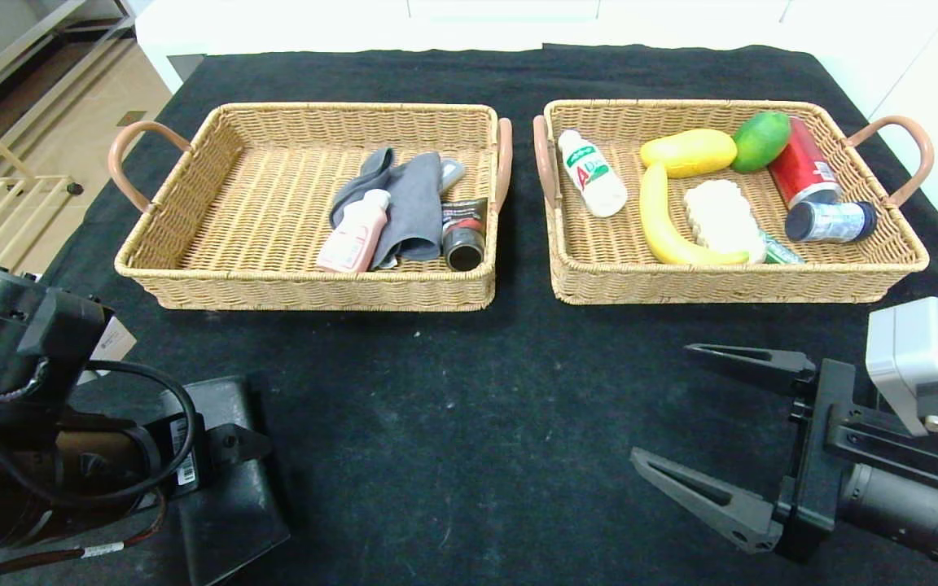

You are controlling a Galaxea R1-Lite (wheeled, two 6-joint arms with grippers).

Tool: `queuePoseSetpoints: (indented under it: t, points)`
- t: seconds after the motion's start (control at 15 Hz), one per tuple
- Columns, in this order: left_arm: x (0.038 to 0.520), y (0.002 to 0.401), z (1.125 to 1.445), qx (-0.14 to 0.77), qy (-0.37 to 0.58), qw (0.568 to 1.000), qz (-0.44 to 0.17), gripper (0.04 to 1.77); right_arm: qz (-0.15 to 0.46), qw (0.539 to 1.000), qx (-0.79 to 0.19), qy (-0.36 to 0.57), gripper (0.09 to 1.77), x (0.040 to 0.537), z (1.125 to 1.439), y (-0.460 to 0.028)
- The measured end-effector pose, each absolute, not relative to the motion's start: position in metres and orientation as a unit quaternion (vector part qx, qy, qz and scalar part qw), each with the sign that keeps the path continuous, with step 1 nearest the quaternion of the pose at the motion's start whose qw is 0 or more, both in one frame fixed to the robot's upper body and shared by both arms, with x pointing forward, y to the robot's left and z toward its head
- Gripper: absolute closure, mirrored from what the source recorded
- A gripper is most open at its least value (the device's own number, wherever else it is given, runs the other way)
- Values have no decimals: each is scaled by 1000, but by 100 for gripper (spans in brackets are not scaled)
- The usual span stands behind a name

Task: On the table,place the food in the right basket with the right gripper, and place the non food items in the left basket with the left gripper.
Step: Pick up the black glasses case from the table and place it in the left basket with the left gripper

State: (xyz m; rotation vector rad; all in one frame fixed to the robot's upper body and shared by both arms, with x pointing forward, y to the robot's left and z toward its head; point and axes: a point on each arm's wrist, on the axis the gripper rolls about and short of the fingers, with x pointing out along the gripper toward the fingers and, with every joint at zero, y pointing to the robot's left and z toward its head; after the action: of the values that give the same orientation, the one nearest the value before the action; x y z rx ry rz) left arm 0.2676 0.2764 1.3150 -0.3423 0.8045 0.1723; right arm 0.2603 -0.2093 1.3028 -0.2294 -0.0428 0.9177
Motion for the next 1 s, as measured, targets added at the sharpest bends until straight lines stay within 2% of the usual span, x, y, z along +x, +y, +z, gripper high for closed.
queuePoseSetpoints:
  t: [0.8,0.87,1.0]
  points:
    - [282,271,1303,-152,413,893,98,9,447,887,-111,-18,15,259,1301,-208]
    - [283,271,1302,-151,414,892,98,18,447,887,-112,-18,15,259,1301,-207]
    - [283,271,1302,-151,416,891,97,52,447,887,-113,-17,15,259,1300,-207]
